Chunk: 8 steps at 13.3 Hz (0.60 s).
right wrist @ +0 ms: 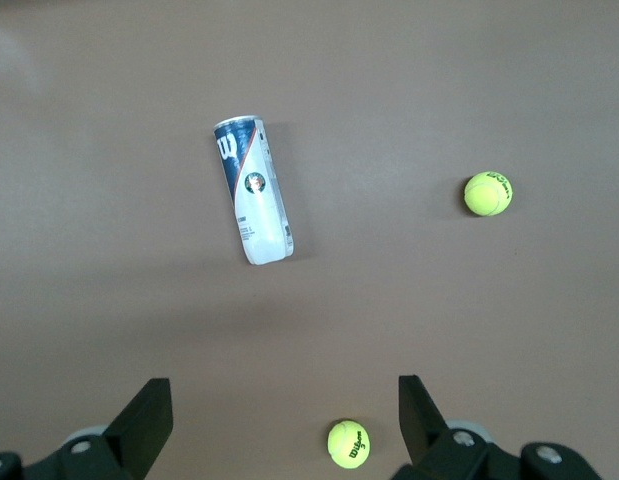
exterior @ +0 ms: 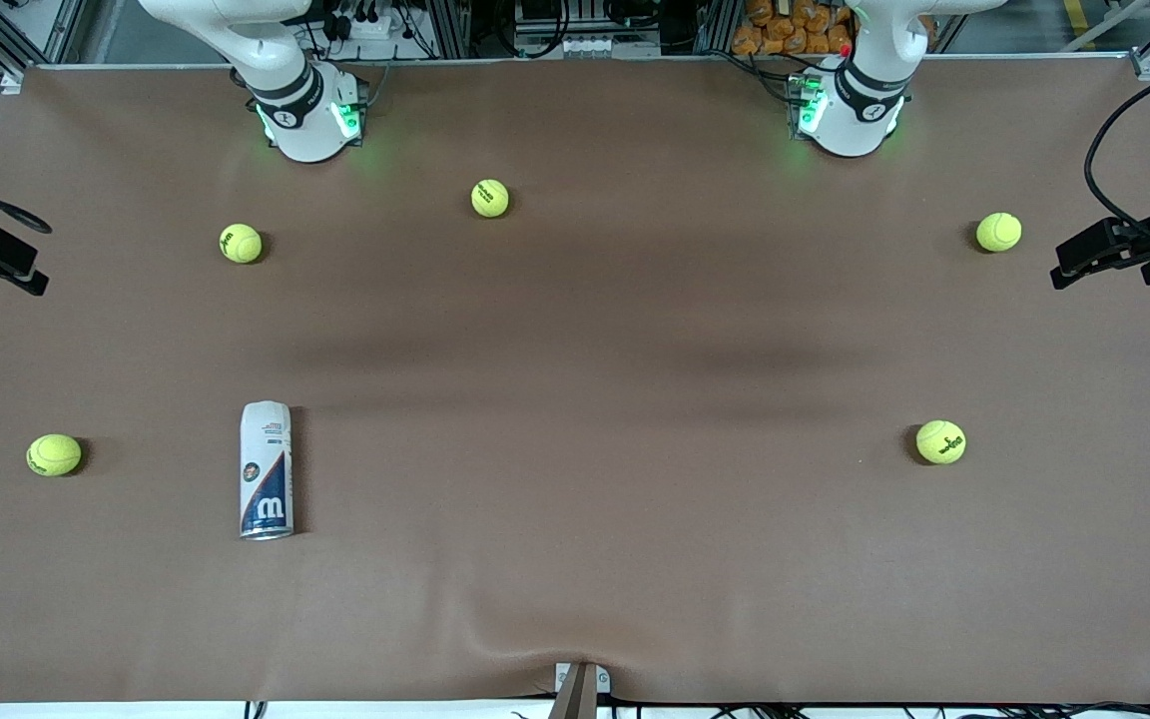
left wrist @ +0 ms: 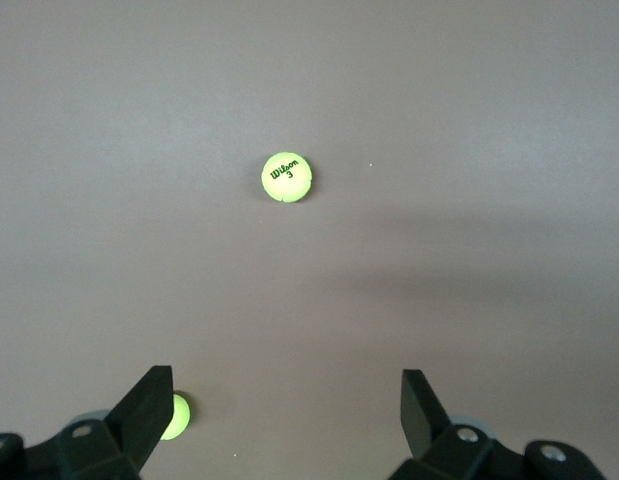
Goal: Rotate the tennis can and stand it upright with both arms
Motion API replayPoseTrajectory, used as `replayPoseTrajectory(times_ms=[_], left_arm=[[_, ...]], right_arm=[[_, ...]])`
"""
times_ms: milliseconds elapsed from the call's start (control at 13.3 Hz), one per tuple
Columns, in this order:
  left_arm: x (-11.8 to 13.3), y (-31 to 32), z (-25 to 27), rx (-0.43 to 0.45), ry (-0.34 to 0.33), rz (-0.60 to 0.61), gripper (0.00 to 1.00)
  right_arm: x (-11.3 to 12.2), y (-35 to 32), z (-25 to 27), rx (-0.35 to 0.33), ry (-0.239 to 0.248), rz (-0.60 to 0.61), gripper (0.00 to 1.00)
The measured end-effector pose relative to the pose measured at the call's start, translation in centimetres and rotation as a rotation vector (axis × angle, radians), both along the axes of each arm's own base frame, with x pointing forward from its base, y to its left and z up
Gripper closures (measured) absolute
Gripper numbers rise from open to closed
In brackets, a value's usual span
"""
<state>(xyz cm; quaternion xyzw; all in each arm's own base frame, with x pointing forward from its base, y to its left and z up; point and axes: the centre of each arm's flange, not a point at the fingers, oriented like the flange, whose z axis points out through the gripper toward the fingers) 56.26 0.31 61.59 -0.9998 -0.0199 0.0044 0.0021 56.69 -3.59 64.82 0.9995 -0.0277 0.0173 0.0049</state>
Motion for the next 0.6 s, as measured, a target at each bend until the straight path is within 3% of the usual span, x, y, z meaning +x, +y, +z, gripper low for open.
replayPoseTrajectory(times_ms=[599], left_arm=[[0.0, 0.1, 0.0, 0.001, 0.001, 0.0, 0.0]], right_arm=[[0.0, 1.2, -0.4, 0.002, 0.009, 0.023, 0.0]])
